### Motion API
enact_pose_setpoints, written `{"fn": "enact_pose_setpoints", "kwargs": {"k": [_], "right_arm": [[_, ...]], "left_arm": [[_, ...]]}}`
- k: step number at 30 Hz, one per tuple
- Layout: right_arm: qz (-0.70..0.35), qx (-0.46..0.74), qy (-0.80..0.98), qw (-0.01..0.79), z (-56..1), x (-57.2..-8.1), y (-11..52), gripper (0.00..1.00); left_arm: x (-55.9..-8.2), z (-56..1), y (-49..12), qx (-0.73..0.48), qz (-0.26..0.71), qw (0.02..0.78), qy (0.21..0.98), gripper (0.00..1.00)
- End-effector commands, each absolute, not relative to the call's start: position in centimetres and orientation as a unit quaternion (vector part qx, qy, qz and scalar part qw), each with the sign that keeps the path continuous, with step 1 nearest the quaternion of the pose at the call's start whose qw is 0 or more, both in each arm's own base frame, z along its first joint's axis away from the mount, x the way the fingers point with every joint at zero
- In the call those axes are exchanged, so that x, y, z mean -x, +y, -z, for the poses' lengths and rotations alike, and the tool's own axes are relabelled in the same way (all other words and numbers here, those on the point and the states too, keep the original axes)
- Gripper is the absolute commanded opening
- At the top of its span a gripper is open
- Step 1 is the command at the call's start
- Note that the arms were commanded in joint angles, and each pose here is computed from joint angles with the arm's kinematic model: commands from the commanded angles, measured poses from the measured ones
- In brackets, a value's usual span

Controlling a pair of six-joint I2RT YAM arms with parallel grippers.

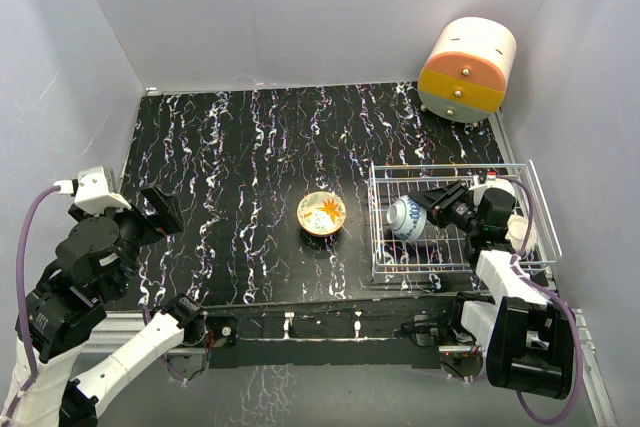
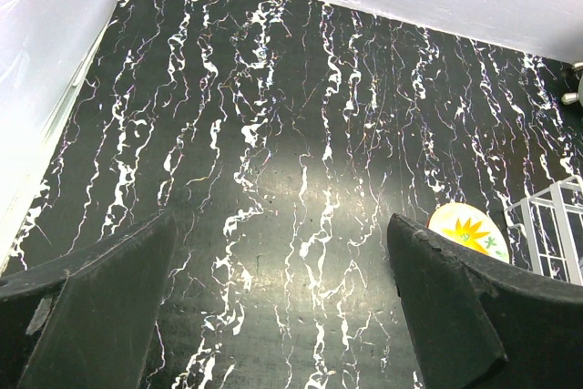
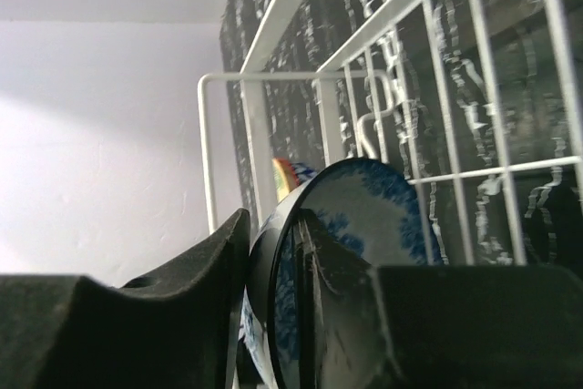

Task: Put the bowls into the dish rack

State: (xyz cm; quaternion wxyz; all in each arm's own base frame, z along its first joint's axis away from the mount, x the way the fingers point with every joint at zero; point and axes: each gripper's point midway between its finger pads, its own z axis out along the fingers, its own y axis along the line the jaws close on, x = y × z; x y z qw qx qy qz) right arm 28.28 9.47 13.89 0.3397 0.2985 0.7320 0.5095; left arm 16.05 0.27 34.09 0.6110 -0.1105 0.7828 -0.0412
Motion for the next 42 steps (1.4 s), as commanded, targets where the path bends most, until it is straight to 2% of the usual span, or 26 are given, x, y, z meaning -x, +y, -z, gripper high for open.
{"fn": "enact_pose_setpoints", "kwargs": {"k": [1,6,13,24,32,38,42], "right_arm": [[-0.449,-0.313,0.762,0.346,-12.1,-28.1,7.8,0.3],[-0.408,-0.309,0.776,0.367,-13.1,-28.7,6.3,0.5],[-0.352,-0.306,0.795,0.389,-13.5,-29.2,4.4,0.59],[-0.222,-0.296,0.829,0.419,-14.5,-29.4,0.5,0.65],[-0.18,-0.263,0.843,0.433,-15.9,-29.1,-0.6,0.66],[-0.12,-0.246,0.866,0.418,-16.2,-27.9,-1.6,0.67],[-0.107,-0.232,0.882,0.397,-15.8,-27.3,-1.0,0.71]], "left_arm": [[-16.3,-33.7,0.1,0.102,0.034,0.605,0.789,0.97],[-16.3,-33.4,0.0,0.102,0.035,0.604,0.79,0.97],[-16.5,-33.3,-0.2,0.101,0.037,0.604,0.79,0.97],[-16.6,-33.4,-0.4,0.101,0.042,0.605,0.789,0.97],[-16.9,-33.3,-0.9,0.096,0.046,0.604,0.79,0.97],[-17.5,-33.1,-1.5,0.089,0.051,0.606,0.789,0.97],[-18.1,-32.7,-2.5,0.079,0.063,0.606,0.789,0.97]]}}
